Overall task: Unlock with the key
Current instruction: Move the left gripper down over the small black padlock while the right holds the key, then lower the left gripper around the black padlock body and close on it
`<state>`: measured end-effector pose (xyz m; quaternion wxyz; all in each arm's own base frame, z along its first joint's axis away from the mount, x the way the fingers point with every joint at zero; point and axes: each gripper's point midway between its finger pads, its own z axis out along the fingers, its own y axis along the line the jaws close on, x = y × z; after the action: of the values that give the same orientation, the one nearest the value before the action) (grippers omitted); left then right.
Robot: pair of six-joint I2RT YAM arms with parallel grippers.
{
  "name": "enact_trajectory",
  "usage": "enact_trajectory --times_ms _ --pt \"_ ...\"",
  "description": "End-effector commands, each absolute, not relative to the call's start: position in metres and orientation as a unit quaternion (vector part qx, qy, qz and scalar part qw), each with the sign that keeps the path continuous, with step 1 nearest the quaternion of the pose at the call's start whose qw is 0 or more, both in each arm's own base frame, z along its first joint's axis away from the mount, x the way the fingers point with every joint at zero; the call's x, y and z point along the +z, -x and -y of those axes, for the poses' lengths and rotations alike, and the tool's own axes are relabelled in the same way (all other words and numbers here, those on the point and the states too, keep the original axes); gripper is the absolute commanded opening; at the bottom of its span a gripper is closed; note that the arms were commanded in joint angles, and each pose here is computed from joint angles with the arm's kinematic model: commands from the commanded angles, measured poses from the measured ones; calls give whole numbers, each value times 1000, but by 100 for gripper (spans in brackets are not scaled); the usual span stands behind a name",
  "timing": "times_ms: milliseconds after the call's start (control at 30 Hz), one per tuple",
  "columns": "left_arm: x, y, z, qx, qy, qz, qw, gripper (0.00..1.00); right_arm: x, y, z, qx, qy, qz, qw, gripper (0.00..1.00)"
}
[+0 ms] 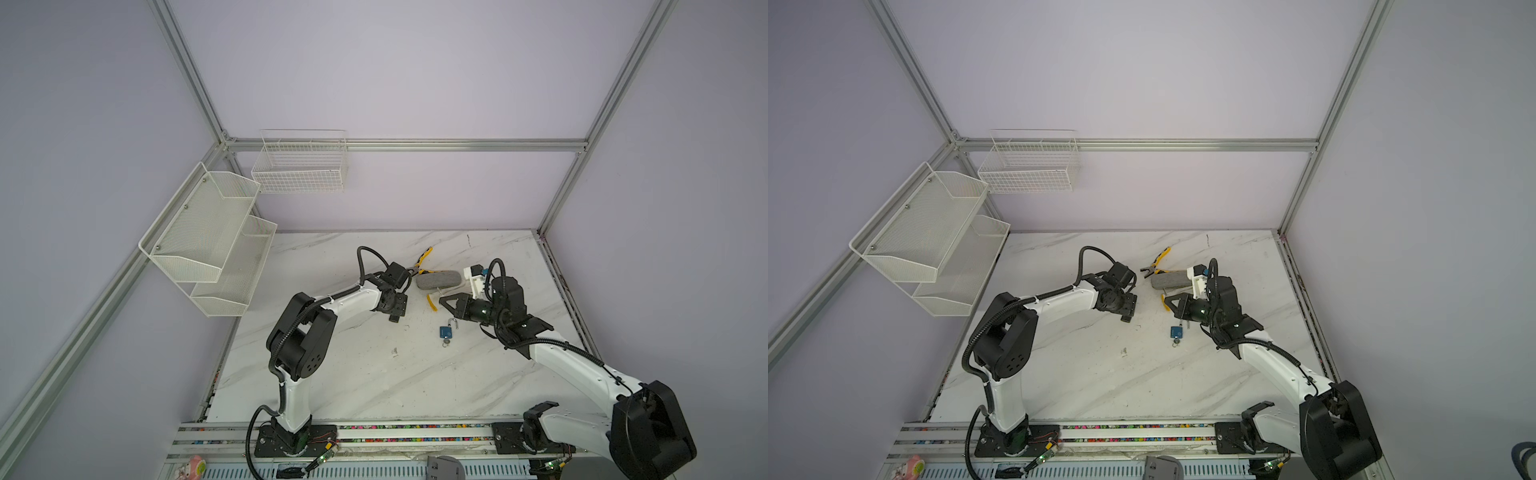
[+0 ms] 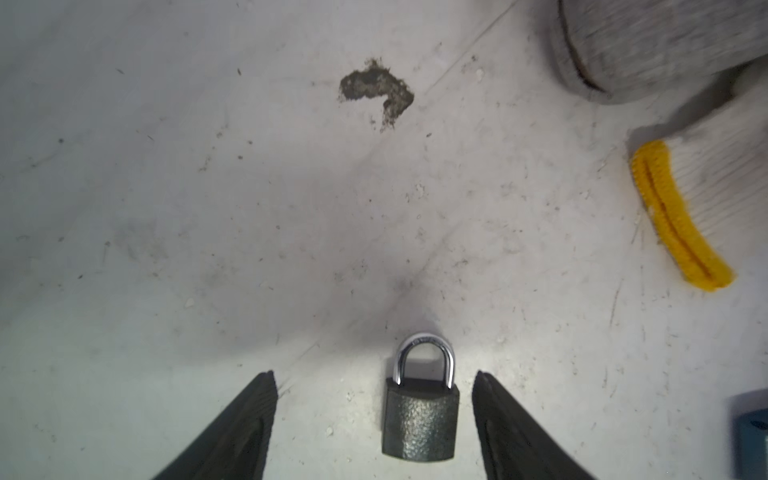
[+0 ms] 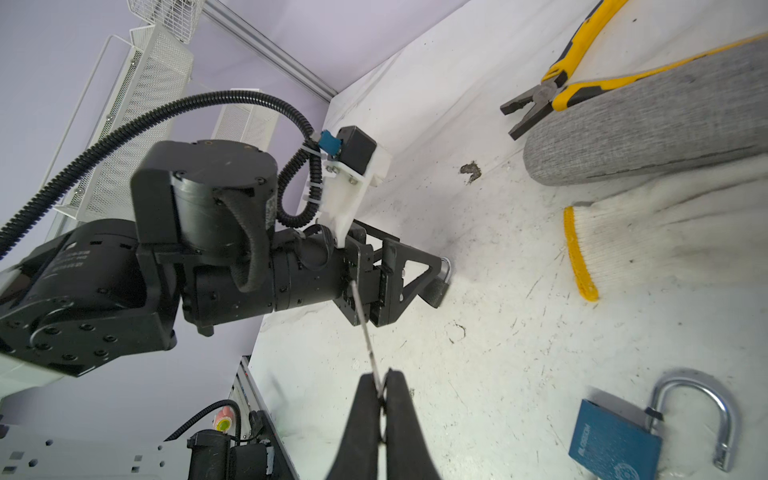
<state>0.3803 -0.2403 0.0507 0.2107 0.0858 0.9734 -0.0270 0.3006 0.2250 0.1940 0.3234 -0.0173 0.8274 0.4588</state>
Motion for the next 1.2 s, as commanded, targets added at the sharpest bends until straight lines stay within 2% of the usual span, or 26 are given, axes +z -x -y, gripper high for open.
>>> enact_trajectory --times_ms 0,167,300,567,1167 --pt "75 -391 260 -38 -75 -969 231 74 199 -304 -225 458 26 -826 328 0" --pt "67 -385 265 -12 -79 -971 225 73 198 -304 -226 458 27 -826 327 0" --pt "61 -379 268 -7 -74 -973 217 66 198 -303 -226 460 28 -825 327 0" --pt "46 -366 274 -11 -61 -979 194 60 197 -302 -226 460 33 -824 327 0" --pt "26 -360 275 -9 -4 -986 168 52 199 -296 -224 463 37 -821 332 0"
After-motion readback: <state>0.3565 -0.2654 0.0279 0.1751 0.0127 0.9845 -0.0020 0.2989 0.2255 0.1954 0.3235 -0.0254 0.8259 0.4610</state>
